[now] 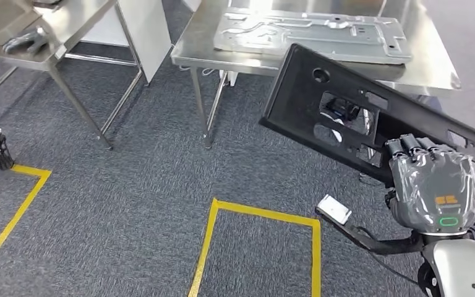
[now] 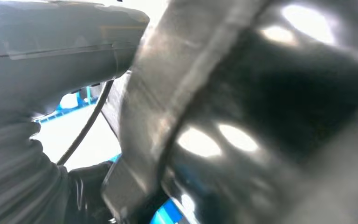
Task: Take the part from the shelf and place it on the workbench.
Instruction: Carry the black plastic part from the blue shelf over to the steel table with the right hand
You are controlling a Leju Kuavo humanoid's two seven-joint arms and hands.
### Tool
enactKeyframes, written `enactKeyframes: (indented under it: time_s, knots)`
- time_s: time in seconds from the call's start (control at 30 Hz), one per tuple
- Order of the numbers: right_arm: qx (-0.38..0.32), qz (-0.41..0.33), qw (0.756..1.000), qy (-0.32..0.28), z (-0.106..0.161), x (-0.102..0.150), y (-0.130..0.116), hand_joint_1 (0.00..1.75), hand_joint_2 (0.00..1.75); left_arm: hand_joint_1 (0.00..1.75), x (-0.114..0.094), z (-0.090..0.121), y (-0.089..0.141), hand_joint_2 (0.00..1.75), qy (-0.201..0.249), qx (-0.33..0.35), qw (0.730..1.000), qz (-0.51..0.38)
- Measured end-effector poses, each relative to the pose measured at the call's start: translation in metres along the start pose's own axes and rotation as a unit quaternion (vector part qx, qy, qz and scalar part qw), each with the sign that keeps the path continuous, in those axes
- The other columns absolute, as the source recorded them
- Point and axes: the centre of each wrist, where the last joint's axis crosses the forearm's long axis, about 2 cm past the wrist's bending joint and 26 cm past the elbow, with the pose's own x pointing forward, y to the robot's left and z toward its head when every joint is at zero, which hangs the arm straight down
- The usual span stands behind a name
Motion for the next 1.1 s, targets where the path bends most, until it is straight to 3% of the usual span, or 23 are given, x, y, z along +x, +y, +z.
enactKeyframes:
  time_s: [0.27,0.5,0.87,1.1]
  knots:
    - [0.030,0.013,0.999,0.028,-0.026,-0.018,0.008,1.75,1.75,0.00,0.000,0.000,0.004,1.75,0.002,0.001,1.000,0.000]
    - [0.023,0.044,0.998,0.042,-0.051,-0.024,0.000,1.75,1.75,0.00,0.000,0.001,0.007,1.75,0.003,0.011,1.000,0.001]
    - [-0.003,0.071,0.997,0.018,-0.069,-0.010,-0.012,1.75,1.75,0.00,0.001,0.001,0.007,1.75,0.004,0.012,1.000,-0.001]
    - [-0.038,0.068,0.996,-0.040,-0.077,0.017,-0.023,1.75,1.75,0.00,0.018,0.003,-0.008,1.75,0.059,0.028,0.998,-0.019]
